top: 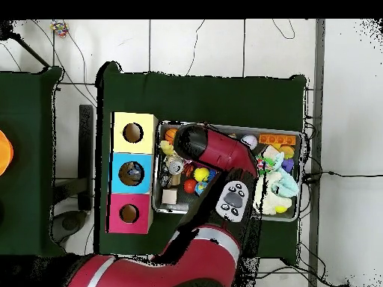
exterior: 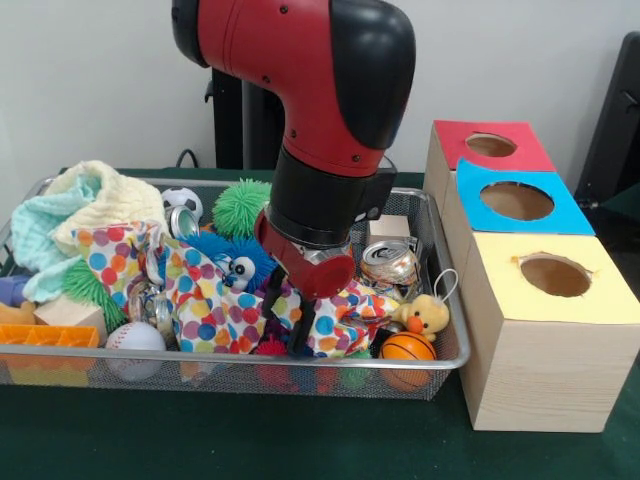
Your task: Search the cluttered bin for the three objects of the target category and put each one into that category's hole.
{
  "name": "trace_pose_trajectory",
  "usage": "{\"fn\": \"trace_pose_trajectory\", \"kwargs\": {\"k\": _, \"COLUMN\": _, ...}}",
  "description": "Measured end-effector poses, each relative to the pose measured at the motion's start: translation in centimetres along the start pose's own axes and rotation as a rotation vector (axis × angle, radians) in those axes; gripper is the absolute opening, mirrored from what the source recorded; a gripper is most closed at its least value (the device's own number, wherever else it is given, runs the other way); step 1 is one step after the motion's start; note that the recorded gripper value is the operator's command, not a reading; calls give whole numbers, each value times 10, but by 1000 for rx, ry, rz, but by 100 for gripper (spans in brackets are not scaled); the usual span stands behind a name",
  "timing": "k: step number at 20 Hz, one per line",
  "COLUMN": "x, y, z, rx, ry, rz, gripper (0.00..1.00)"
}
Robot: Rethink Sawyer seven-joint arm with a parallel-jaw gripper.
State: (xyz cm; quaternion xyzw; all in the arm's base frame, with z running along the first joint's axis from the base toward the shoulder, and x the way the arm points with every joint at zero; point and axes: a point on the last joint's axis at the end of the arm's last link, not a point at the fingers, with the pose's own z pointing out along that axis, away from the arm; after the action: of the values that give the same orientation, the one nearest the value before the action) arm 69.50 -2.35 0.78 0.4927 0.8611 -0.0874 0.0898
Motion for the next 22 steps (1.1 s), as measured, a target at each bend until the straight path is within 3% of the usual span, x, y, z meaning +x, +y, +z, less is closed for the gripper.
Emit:
{"fn": "trace_pose_trajectory", "kwargs": {"k": 7, "x": -5, "y": 0, "z": -6, "rx": -6, "ry": -47, "rz": -11, "gripper": 100}}
{"fn": "trace_pose_trajectory", "kwargs": {"k": 22, "x": -7, "y": -4, "z": -18, "rx": -26, "ry": -73, "rz": -1, "gripper": 100}}
